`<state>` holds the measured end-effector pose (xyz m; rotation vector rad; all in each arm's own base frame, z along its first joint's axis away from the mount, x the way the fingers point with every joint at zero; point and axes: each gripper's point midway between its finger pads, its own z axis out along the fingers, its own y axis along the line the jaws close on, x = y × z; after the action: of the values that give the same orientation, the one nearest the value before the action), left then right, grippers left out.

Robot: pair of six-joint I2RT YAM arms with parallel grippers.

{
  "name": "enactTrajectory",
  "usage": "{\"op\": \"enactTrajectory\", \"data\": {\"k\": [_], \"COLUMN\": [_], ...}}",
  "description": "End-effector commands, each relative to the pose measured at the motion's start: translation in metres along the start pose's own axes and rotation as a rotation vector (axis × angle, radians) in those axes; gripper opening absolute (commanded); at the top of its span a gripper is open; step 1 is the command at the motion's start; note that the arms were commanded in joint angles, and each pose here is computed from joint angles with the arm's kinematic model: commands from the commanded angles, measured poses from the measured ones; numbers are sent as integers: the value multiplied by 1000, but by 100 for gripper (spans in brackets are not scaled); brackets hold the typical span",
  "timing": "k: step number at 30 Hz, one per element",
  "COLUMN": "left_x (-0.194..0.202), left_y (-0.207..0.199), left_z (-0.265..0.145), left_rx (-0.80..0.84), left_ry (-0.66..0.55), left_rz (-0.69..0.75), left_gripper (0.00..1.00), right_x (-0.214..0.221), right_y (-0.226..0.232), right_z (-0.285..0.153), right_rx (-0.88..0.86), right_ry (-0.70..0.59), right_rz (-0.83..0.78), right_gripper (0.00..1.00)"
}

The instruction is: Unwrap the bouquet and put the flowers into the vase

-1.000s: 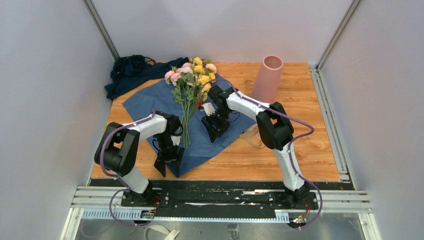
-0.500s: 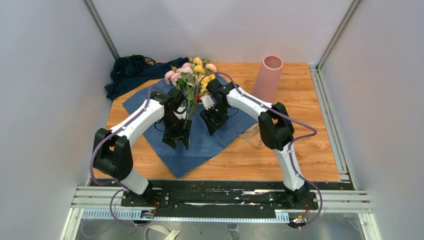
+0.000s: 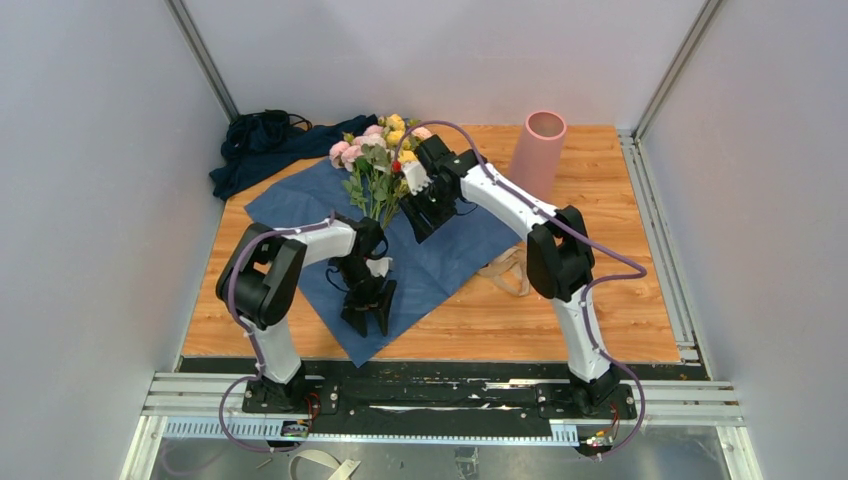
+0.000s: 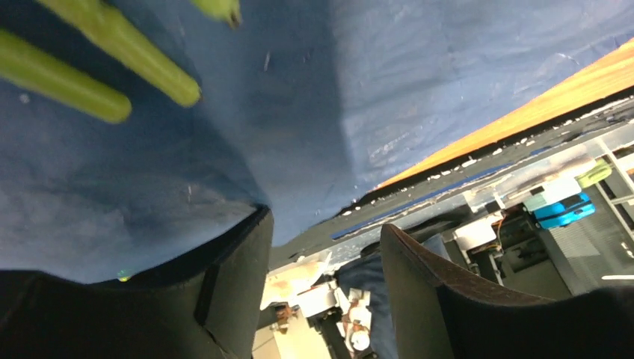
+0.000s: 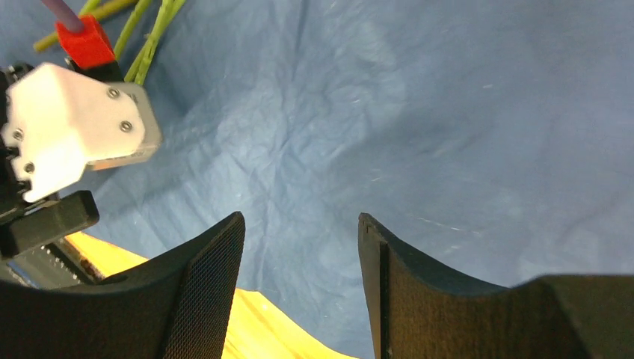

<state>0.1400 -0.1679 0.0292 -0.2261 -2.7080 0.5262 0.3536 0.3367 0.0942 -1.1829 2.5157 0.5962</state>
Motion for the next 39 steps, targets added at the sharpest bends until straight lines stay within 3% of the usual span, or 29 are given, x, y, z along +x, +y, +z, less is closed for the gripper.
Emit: {"op": "enactTrajectory", "data": {"k": [1, 5, 9, 11, 13, 14, 16, 18, 21, 22, 23, 25, 27, 29, 34, 39], "left_x": [-19, -33, -66, -85, -103, -108, -122, -139, -161, -167, -172, -181, -187, -191, -183, -165], "left_y": [3, -15, -33, -25, 2, 12, 29, 37, 50, 51, 51, 51, 52, 56, 65, 81], "left_z": [5, -27, -108, -154, -198, -210, -221, -215, -205, -201, -200, -199, -200, -204, -230, -256], "left_rx": [-7, -9, -100, -228, -410, -450, -426, -316, -302, -299, -298, -290, -292, -313, -341, -272], "left_ry": [-56, -172, -522, -731, -919, -955, -962, -918, -905, -897, -896, -911, -939, -955, -1001, -1109], "left_rz": [75, 84, 106, 85, -3, -52, -118, -156, -191, -190, -190, -189, -193, -211, -287, -450], "left_gripper": [62, 62, 62, 74, 98, 100, 100, 100, 100, 99, 97, 94, 92, 91, 94, 94], "right_x": [-40, -63, -91, -98, -101, -110, -118, -125, -135, -135, -136, -132, -124, -116, -101, -97], "right_y": [-15, -18, -36, -45, -45, -33, -20, -13, -3, -1, 0, -1, 1, 7, 33, 49], "right_z": [-46, -75, -106, -107, -84, -79, -58, -54, -53, -52, -52, -46, -36, -24, 7, 33], "right_rx": [127, 196, 347, 348, 170, -4, -212, -164, -71, -71, -73, -79, -100, -145, -229, -173], "right_ry": [-177, -284, -421, -482, -511, -531, -494, -487, -473, -454, -444, -425, -394, -360, -270, -237], "right_rz": [3, -26, -2, 113, 310, 345, 408, 339, 243, 244, 242, 240, 235, 242, 239, 165], "right_gripper": [61, 61, 63, 84, 89, 90, 87, 87, 81, 67, 59, 25, 9, 9, 45, 46]}}
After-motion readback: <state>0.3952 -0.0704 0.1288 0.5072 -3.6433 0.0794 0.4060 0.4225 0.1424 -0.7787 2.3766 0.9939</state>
